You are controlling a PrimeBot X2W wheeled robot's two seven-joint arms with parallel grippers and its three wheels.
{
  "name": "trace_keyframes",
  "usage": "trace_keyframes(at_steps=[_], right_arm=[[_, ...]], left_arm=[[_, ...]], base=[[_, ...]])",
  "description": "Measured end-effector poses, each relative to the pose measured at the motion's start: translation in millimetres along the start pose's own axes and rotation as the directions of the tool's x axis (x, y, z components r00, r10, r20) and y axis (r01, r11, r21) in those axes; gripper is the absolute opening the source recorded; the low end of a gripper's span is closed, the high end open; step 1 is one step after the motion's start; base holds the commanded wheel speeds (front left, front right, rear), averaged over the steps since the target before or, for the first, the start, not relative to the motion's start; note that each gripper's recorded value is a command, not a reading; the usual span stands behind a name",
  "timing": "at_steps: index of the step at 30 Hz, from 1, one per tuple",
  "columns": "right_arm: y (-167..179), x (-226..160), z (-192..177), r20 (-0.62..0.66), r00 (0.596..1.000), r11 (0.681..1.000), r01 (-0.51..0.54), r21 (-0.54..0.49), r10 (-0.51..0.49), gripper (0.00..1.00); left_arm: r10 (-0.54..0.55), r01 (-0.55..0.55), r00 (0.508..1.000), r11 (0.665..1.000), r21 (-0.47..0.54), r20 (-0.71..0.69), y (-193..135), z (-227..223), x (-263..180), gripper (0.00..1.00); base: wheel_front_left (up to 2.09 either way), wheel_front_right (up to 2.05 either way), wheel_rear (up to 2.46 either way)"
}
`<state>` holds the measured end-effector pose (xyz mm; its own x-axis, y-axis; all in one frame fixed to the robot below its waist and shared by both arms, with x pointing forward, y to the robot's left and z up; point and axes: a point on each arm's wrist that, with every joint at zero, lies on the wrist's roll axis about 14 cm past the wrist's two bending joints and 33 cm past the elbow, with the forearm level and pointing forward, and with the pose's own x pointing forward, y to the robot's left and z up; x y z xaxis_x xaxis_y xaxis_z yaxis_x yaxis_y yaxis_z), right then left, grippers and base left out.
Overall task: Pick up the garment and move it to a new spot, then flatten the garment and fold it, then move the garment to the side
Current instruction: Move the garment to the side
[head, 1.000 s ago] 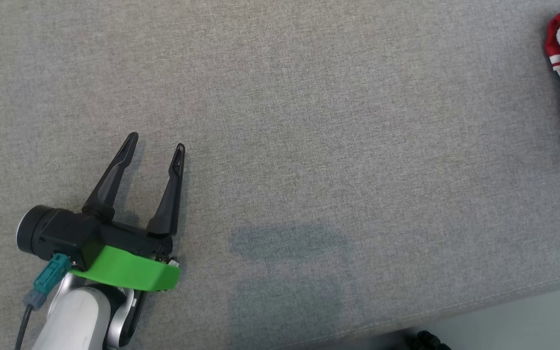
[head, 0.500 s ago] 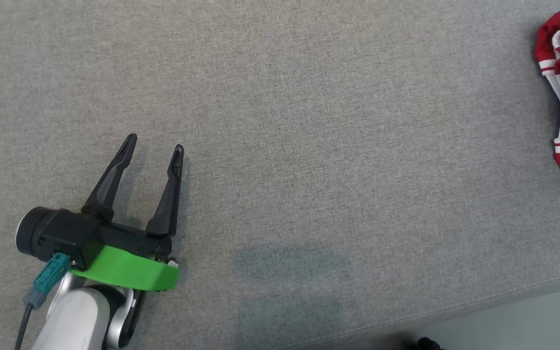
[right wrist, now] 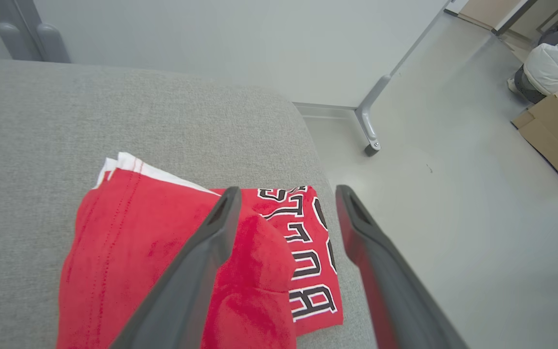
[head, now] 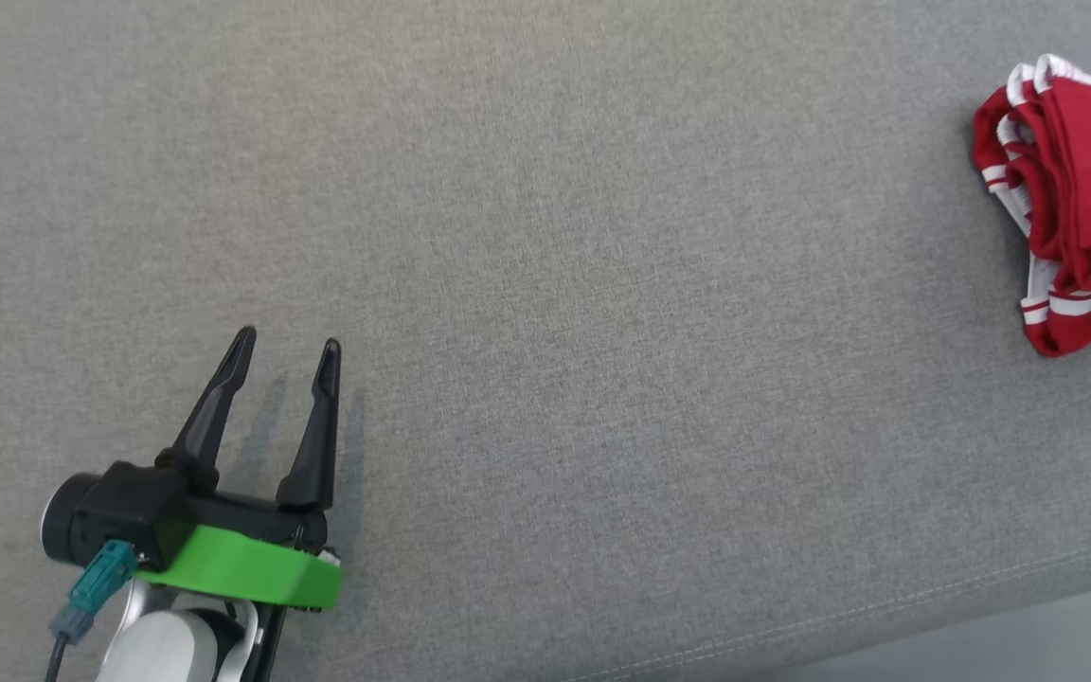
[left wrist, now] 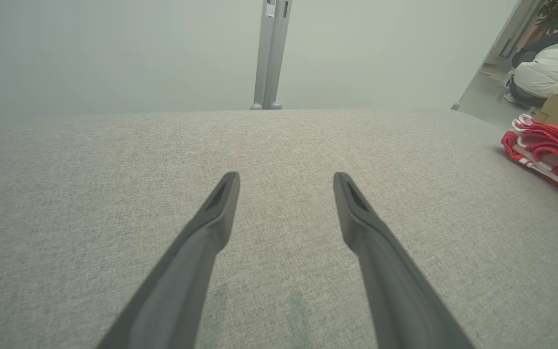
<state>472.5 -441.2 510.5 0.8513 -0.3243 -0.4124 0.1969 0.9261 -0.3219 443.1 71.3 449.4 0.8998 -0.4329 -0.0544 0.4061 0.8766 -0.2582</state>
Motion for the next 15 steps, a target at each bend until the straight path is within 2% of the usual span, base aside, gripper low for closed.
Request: trace_keyframes(at_steps=[3,6,10,15], right_arm=[[13,-15,33,0.166,0.985,0.999,-0.039,0.002,0.038,1.00],[34,-33,55,0.312,0.946,0.996,-0.092,0.003,0.087,1.00],[68,-58,56,0.430,0.892,0.986,-0.165,0.017,0.142,1.00],[114,-79,41,0.517,0.837,0.966,-0.249,0.073,0.177,1.00]], left_arm=[[0.035,-0.035,0.999,0.999,0.003,0.017,5,7,-10,1.00],[0.084,-0.084,0.996,0.996,-0.006,0.026,12,11,-22,1.00],[0.162,-0.162,0.986,0.987,-0.009,0.037,26,15,-42,1.00],[0.275,-0.275,0.961,0.962,-0.008,0.035,51,14,-73,1.00]], base=[[0.00,0.00,0.00],[0.00,0.00,0.00],[0.00,0.00,0.00],[0.00,0.00,0.00]])
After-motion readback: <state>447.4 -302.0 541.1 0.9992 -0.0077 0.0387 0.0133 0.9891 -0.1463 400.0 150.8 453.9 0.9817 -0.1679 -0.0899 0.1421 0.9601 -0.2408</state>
